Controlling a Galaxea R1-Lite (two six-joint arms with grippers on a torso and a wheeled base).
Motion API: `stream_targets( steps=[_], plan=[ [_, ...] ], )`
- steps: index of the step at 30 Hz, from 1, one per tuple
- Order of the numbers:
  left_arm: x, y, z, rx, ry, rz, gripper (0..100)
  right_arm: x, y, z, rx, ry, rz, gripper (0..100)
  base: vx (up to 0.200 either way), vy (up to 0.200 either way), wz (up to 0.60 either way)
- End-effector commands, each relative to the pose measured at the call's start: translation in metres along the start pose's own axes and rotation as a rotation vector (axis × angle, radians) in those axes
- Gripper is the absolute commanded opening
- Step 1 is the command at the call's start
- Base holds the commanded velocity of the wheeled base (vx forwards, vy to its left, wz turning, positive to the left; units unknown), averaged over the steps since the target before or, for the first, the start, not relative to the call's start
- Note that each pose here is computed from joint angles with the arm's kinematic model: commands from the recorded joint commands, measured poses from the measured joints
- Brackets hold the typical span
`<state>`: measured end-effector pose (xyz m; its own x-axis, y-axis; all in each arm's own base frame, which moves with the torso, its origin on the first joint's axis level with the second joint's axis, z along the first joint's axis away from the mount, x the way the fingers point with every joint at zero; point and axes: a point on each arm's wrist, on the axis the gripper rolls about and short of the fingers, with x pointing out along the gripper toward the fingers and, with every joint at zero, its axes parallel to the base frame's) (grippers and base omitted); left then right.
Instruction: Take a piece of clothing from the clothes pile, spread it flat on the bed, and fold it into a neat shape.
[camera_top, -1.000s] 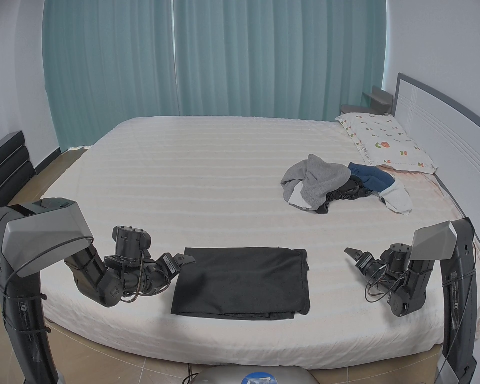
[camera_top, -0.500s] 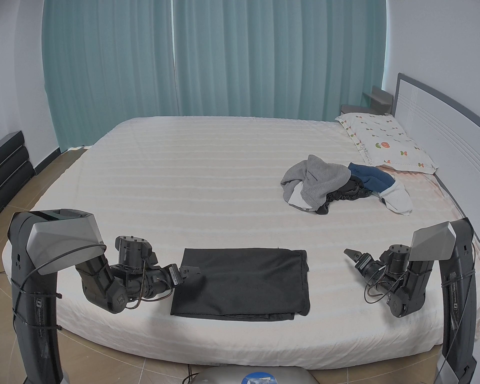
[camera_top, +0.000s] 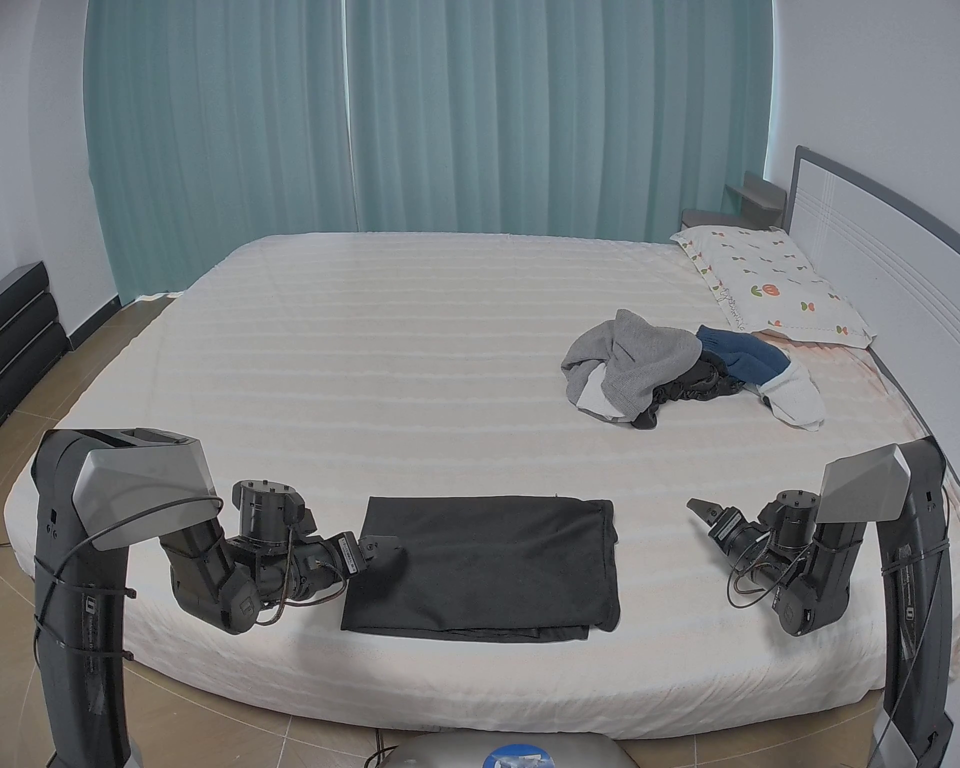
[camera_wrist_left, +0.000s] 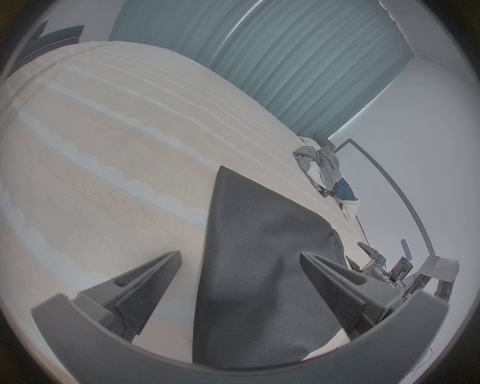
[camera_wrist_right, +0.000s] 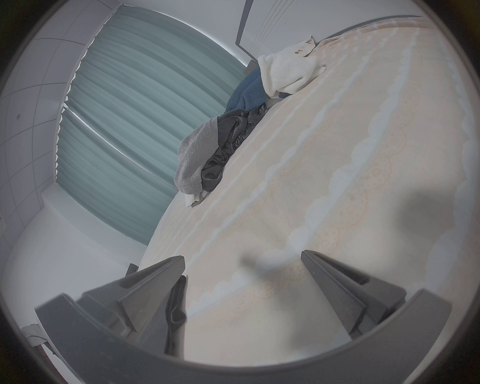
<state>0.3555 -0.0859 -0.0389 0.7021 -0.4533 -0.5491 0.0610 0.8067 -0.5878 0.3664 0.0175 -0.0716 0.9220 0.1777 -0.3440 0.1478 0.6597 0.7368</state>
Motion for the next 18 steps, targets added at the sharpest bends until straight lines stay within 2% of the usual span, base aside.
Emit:
stream_targets(
  steps=[1,3,4,18],
  plan=[
    [0.0020,0.0023,-0.0034,-0.006,0.011,0.007,100,0.0004,-0.0003,-0.0006,-0.002,-0.005,0.008,100,0.000,0.000,0.00],
    [0.0020,0.0023,-0.0034,-0.007,0.011,0.007,100,0.0005,-0.0007,-0.0010,-0.003,-0.005,0.006,100,0.000,0.000,0.00],
    [0.0025,0.0015,-0.0030,-0.007,0.009,0.004,0,0.0005,-0.0007,-0.0010,-0.003,-0.004,0.007,100,0.000,0.000,0.00],
    [0.0013,0.0001,-0.0042,-0.031,0.007,0.013,0,0.0005,-0.0007,-0.0010,-0.003,-0.004,0.007,100,0.000,0.000,0.00]
  ],
)
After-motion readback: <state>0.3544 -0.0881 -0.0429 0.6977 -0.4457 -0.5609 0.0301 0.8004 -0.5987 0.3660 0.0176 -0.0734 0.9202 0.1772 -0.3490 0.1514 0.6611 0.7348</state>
